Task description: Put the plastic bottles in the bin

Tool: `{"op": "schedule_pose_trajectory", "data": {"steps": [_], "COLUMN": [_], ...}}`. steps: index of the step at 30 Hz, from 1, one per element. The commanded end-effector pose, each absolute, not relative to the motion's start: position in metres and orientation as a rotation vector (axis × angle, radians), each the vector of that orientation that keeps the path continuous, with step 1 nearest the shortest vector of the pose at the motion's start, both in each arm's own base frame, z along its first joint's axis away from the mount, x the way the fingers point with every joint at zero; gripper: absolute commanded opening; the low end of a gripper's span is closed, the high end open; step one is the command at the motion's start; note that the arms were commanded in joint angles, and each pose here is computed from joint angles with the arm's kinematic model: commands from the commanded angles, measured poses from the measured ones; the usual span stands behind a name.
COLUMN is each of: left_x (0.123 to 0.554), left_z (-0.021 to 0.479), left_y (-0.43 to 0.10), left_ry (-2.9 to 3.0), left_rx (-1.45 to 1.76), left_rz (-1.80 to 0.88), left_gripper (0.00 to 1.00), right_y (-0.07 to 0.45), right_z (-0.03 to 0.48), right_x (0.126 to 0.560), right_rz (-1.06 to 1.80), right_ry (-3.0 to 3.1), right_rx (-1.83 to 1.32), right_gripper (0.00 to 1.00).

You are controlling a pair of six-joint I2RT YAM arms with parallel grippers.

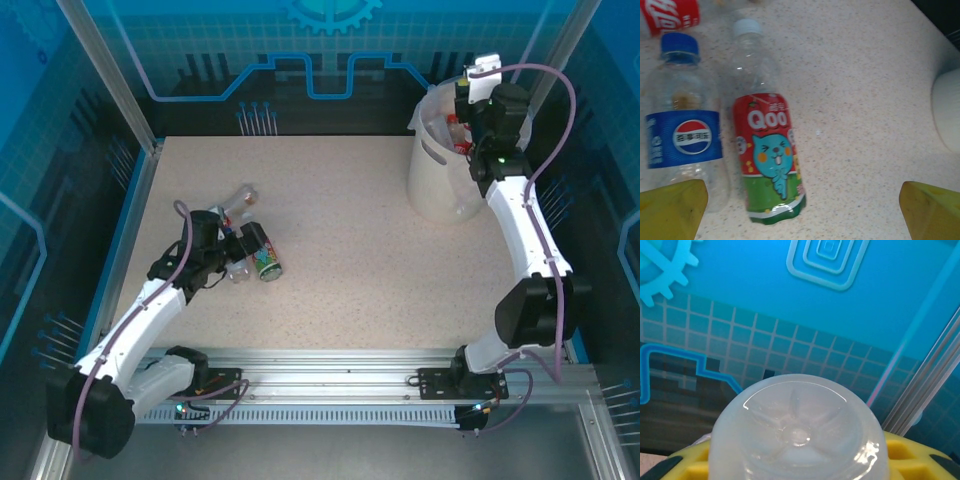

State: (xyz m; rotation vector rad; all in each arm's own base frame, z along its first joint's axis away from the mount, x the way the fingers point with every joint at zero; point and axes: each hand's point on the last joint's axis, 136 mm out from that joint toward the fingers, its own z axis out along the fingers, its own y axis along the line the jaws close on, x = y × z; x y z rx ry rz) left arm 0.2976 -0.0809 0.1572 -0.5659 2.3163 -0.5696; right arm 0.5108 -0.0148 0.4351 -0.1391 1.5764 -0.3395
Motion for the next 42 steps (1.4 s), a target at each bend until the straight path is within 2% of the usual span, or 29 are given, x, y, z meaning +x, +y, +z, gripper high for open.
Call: {"op": "schedule_pose_trajectory", "data": {"steps": [1,11,19,29,42], "left_x": [0.28,0.277,0.277,0.276,0.269], "left_z": [0.138,0.131,0.125,0.12,0.106], "left_y": [-0.061,-0.054,-0.053,-0.051,-0.044], "left_ry": [2.389,2.401,2.416,2.423,2.478], "left_rx": [-0.578,-0.591,-0.601,-0.611,-0.634], "left_rz": [-0.415,-0.375,-0.365,-0.351,-0.287], "left_gripper": [0.99,0.99,0.99,0.99,0.99], "right_y": [-0.028,-0.043,-0.057,-0.055,-0.055], "right_z": [0.423,0.357,0.311,0.278,0.287], "right_x": [0.524,0.556,0.575,0.587,0.586], "right_rz": [-0.307,-0.251,-0.21,-0.131,-0.072], "right_ry": [1.597,1.786,1.928,2.051,2.093], "right_rx": [-0.095,-0.073,-0.048,-0.054,-0.039], "right_gripper": [0.33,0.33,0.39,0.64,0.82]}}
